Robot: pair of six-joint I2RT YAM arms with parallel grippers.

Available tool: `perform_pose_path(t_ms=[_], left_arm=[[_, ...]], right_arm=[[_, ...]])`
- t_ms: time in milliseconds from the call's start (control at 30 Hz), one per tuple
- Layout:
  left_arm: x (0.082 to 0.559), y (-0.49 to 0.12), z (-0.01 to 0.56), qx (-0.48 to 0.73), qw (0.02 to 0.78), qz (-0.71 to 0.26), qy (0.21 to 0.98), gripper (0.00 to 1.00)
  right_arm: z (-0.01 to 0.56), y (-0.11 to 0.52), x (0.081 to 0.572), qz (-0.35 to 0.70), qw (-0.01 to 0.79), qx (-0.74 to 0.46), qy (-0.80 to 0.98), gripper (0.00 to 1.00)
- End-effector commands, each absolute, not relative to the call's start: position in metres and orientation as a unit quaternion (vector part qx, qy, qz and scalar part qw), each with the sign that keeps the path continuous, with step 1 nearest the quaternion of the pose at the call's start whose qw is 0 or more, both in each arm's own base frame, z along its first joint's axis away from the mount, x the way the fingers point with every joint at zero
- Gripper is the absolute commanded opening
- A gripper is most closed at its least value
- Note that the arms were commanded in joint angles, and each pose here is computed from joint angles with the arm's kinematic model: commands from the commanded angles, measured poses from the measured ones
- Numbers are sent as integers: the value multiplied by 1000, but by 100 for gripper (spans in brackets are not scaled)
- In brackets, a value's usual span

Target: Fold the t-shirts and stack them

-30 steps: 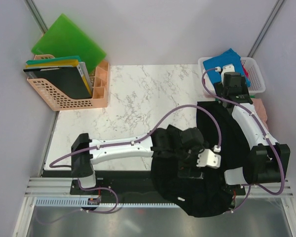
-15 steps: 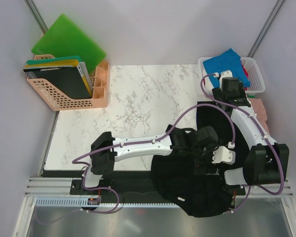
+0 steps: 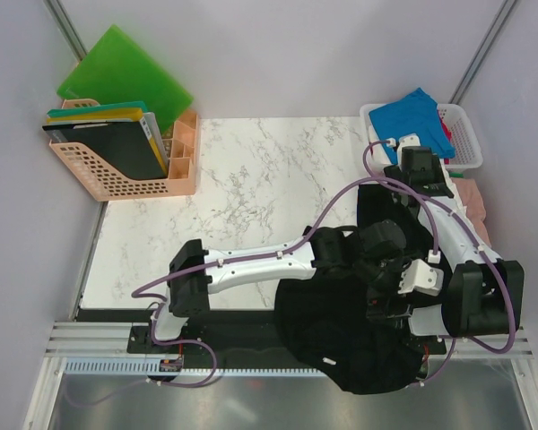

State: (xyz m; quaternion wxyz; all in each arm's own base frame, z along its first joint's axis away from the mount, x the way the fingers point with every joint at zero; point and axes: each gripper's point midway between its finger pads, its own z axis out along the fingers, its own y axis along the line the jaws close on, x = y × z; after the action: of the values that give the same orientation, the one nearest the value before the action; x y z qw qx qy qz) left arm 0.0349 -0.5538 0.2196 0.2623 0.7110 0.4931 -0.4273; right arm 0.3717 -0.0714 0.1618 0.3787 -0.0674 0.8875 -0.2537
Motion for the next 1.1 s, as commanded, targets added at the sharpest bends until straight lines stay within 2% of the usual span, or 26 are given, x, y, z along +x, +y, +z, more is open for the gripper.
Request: perform_pose_path(t_ms=[0,300,433,1067], left_arm=[[15,-552,211,709,220,-457,490,98],[-9,-533,182,716,180,-454,499,87],[-9,-535,176,717,190,-455,494,91],[12,-568,182,713,250,-432,493,93]], right_arm=[[185,-72,375,-260,415,-58,870,89],[185,-69,378,-249,418,-59,871,89],[183,-69,377,-247,418,-59,872,89],[170,-70,378,-244,408,-66,877,89]])
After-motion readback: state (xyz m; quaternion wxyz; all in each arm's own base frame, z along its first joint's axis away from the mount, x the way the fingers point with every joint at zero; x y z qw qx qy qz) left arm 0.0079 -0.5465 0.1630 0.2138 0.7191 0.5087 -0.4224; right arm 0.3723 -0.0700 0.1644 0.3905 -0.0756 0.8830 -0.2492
